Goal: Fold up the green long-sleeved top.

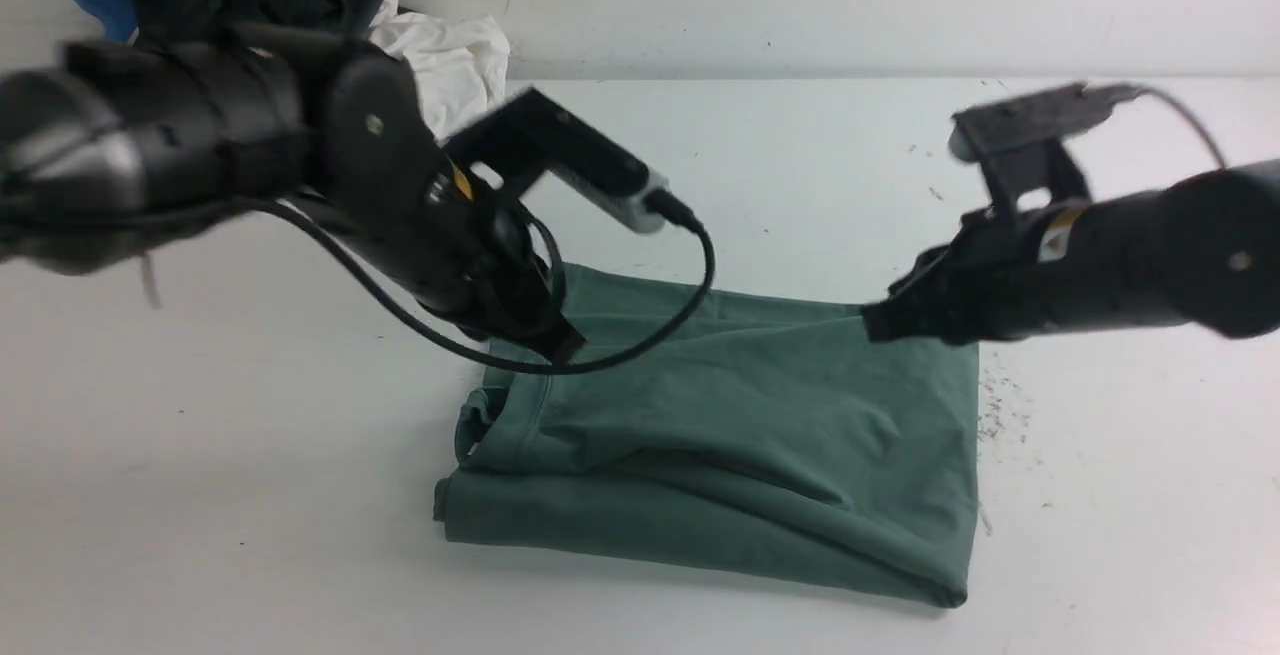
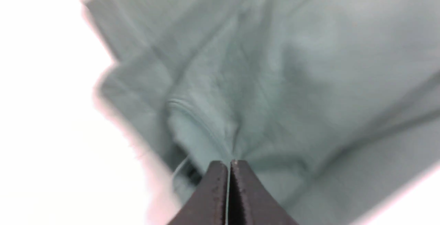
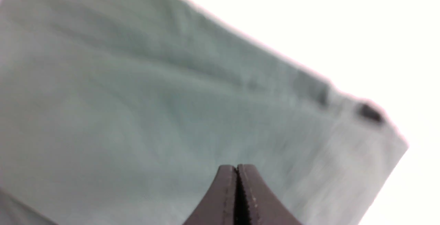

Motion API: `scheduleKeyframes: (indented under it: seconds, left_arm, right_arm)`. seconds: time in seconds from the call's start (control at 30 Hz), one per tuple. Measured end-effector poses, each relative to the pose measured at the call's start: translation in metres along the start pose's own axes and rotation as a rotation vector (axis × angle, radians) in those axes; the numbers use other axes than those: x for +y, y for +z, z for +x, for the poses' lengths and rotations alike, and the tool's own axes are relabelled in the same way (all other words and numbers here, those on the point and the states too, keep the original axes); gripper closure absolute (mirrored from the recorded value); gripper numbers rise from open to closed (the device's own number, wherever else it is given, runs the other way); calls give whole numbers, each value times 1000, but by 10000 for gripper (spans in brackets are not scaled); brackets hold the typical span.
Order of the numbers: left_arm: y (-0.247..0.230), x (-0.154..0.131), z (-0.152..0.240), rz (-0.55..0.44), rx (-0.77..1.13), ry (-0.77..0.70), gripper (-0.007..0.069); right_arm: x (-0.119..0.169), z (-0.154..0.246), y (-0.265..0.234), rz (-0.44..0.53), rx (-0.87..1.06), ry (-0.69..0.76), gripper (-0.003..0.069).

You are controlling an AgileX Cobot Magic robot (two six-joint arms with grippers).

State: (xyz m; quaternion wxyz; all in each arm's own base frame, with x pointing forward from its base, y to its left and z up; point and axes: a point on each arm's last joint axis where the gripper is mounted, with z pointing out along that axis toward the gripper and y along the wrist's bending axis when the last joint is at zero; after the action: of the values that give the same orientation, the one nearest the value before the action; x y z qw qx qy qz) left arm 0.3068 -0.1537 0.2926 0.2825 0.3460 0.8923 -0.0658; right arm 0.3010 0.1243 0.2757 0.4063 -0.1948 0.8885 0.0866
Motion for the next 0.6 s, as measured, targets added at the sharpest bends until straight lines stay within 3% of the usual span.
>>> scheduleKeyframes:
  seconds: [0.13,0.3,0.47,0.6]
  left_arm:
    - [-72,-9,26,-74,-60,1,632]
    - [-106,-20,75,-133,-72,-44,632]
    - [-133,-42,150,-163,-164,-138,632]
    - [-156,-58,199,-187,-370,-222,632]
  right_arm:
    - [2,-19,-71,4,-158,-19,673]
    - [4,-16,-131,9,-300,-28,673]
    - [7,19,-178,13,-399,-31,673]
    - [9,50,-202,18,-476,-33,673]
